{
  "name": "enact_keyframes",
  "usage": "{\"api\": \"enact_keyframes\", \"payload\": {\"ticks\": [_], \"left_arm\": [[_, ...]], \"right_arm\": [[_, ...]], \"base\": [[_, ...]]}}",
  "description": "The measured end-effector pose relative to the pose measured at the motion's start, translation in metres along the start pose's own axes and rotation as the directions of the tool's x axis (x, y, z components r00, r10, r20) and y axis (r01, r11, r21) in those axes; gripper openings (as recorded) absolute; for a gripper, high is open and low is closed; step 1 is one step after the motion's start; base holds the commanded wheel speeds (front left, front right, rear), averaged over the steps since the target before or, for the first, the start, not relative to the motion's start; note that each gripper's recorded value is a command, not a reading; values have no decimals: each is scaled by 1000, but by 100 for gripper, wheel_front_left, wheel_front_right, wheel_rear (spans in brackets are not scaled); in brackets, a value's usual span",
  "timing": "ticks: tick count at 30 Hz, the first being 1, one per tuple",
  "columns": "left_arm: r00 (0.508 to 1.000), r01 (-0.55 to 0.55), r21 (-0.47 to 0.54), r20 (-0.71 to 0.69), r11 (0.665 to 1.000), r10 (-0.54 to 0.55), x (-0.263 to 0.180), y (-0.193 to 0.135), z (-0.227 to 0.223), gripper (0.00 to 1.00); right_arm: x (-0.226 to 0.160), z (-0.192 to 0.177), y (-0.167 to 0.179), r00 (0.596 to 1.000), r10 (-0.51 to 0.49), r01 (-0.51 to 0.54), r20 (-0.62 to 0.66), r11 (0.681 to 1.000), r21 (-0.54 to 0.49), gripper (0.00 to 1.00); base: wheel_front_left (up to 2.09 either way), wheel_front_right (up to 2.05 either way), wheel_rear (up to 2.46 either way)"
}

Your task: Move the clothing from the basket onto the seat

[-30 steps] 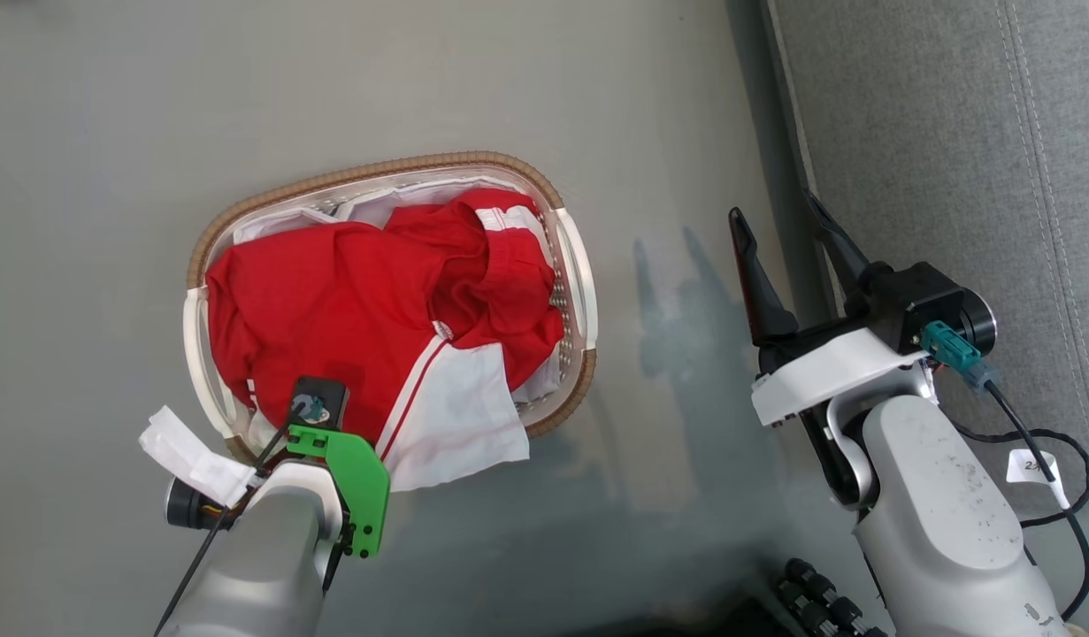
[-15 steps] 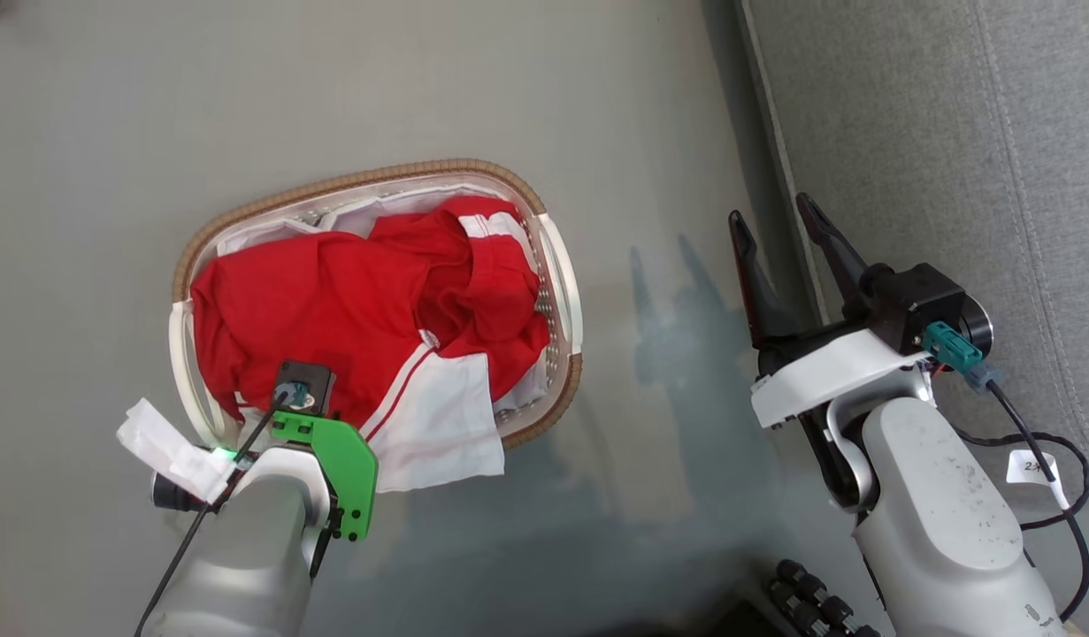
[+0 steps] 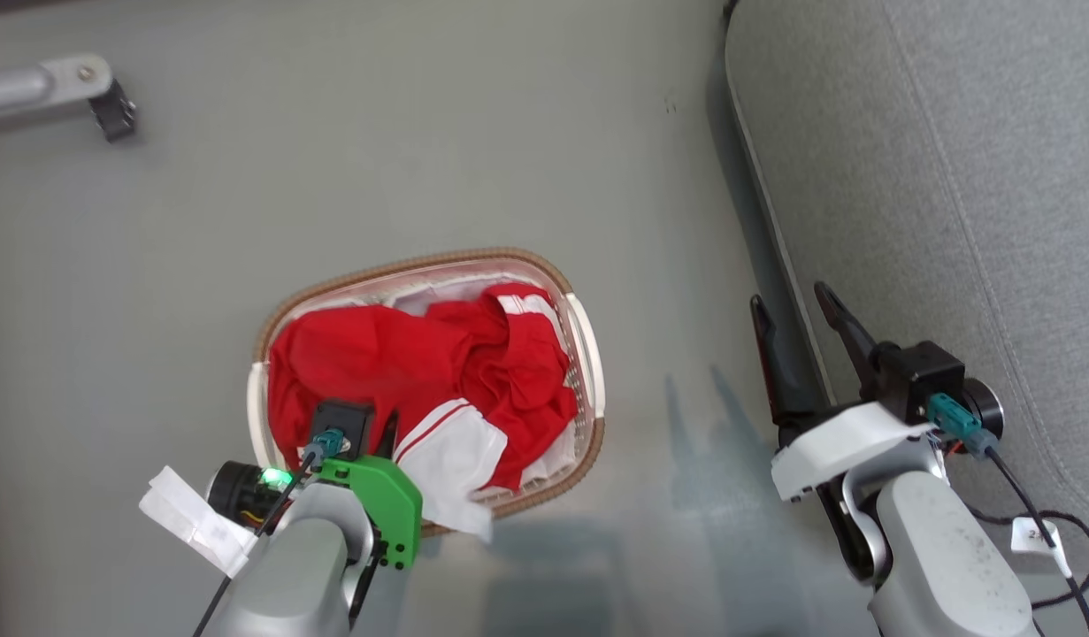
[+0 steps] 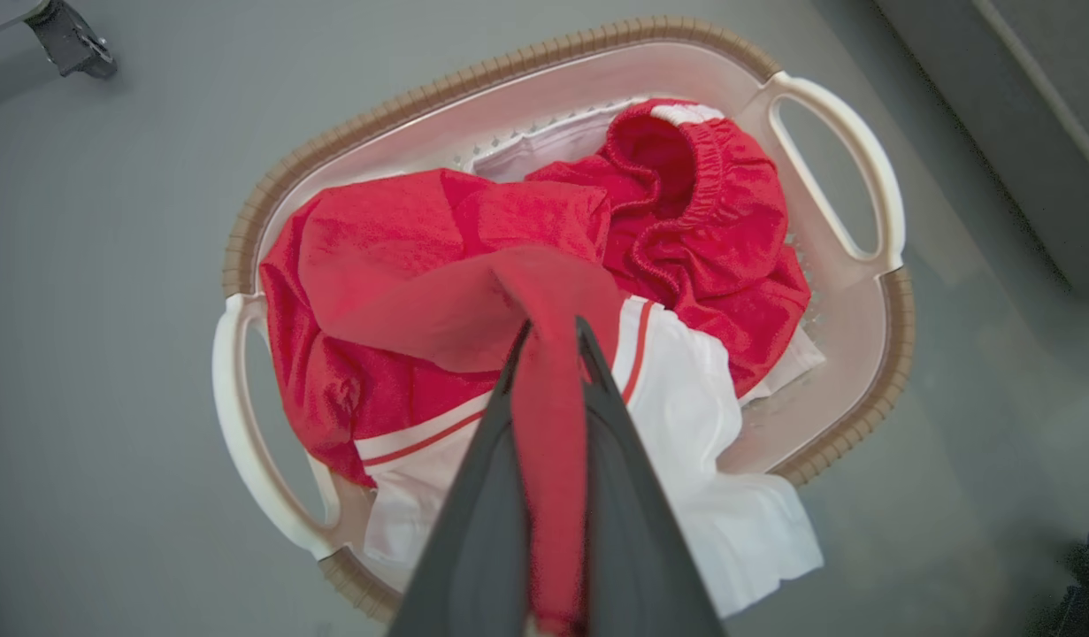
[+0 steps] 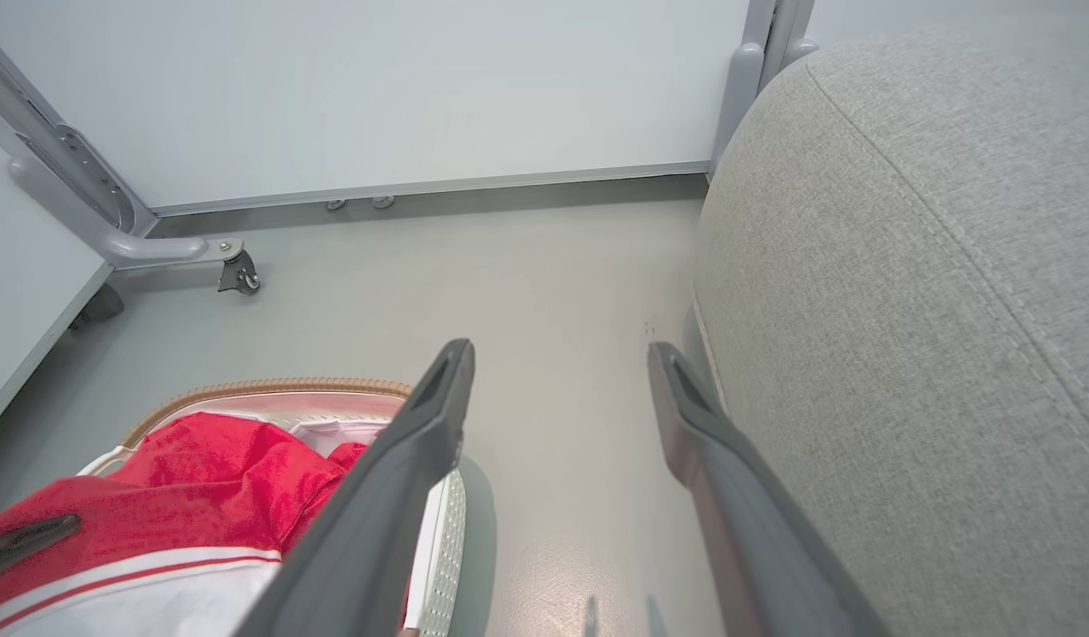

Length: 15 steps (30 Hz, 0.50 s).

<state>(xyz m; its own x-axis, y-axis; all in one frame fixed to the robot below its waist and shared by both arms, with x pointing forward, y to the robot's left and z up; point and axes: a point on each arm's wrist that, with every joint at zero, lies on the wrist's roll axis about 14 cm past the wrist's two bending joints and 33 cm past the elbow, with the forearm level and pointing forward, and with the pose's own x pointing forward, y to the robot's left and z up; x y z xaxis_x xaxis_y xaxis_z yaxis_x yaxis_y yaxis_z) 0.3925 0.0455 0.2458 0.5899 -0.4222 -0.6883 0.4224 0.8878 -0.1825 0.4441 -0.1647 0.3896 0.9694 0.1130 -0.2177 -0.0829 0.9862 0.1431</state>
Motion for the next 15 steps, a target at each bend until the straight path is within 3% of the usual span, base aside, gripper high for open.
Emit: {"api": "enact_keyframes", "payload": {"ticks": [8, 15], "left_arm": [[964, -7, -26, 265, 1000, 14, -41, -14, 64, 0], [865, -42, -24, 499, 999, 48, -92, -14, 125, 0]], "right_arm": [[-25, 21, 12, 998, 16, -17, 53, 1000, 5, 100], [-44, 40, 24, 993, 41, -42, 108, 999, 5, 100]], "base": [[0, 0, 0], [0, 0, 0]]}}
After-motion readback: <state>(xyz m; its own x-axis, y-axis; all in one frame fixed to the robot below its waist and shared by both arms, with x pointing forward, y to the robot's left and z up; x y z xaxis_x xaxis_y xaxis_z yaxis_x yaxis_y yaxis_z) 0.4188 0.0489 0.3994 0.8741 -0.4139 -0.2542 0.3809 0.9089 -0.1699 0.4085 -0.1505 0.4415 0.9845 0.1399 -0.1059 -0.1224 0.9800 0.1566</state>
